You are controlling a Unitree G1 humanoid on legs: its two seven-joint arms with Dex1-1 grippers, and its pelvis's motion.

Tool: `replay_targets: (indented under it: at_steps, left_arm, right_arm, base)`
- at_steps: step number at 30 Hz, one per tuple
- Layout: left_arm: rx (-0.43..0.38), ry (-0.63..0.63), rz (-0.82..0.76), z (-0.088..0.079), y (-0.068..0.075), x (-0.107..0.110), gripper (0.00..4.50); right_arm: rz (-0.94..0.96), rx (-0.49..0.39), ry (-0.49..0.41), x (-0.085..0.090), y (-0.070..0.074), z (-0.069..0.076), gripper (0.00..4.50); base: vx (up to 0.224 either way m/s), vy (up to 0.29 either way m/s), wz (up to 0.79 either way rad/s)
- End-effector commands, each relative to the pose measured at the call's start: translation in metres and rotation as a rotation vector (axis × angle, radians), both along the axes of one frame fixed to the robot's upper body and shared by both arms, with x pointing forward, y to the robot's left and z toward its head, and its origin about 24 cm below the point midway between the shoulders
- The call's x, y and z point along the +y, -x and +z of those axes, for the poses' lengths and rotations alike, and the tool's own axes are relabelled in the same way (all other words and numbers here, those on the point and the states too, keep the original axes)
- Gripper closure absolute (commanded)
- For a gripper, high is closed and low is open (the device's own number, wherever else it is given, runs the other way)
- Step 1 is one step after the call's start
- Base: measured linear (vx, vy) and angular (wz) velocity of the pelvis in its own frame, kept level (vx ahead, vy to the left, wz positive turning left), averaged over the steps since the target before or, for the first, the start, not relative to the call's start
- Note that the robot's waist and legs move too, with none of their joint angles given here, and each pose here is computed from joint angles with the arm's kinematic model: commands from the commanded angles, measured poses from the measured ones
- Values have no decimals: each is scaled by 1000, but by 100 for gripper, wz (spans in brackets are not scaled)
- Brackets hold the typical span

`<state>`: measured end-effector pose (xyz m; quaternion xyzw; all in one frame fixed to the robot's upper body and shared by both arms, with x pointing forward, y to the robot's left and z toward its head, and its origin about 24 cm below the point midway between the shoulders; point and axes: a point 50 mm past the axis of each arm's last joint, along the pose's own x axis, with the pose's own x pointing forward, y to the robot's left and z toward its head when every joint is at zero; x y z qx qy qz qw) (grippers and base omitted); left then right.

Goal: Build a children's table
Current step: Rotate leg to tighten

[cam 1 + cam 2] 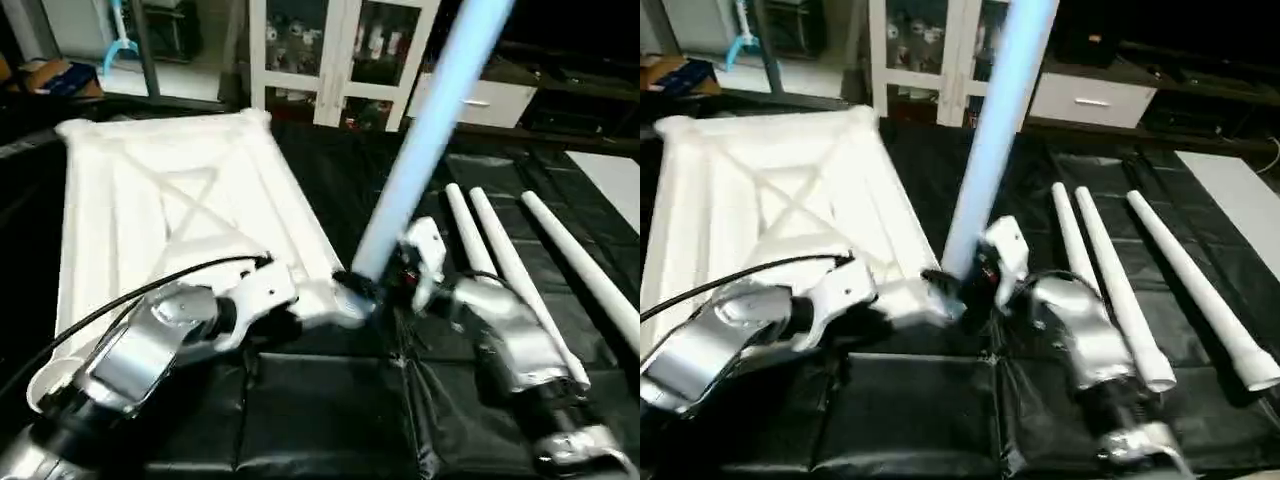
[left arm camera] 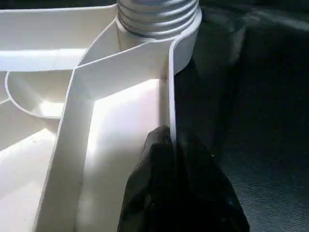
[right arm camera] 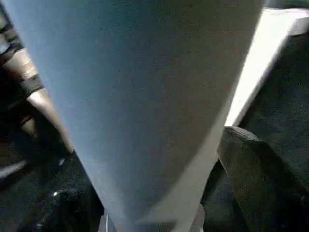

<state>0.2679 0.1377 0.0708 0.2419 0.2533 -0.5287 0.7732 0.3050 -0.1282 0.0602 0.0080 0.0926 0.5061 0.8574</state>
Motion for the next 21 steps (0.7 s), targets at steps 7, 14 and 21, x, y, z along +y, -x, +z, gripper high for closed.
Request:
replay_targets:
  at_steps: [7,14,21]
  left_arm:
    - [19,13,-62,2,6,-2,450]
    - [28,23,-85,3,7,-3,450]
    - [32,15,-21,2,1,-6,450]
  right_arm:
    - [21,26,57,-20,4,-6,130]
    - [30,59,29,-21,4,-8,184]
    - [-156,60,92,-20,-5,-20,246]
  base:
    - [0,0,0]
    - [0,0,0]
    - [0,0,0]
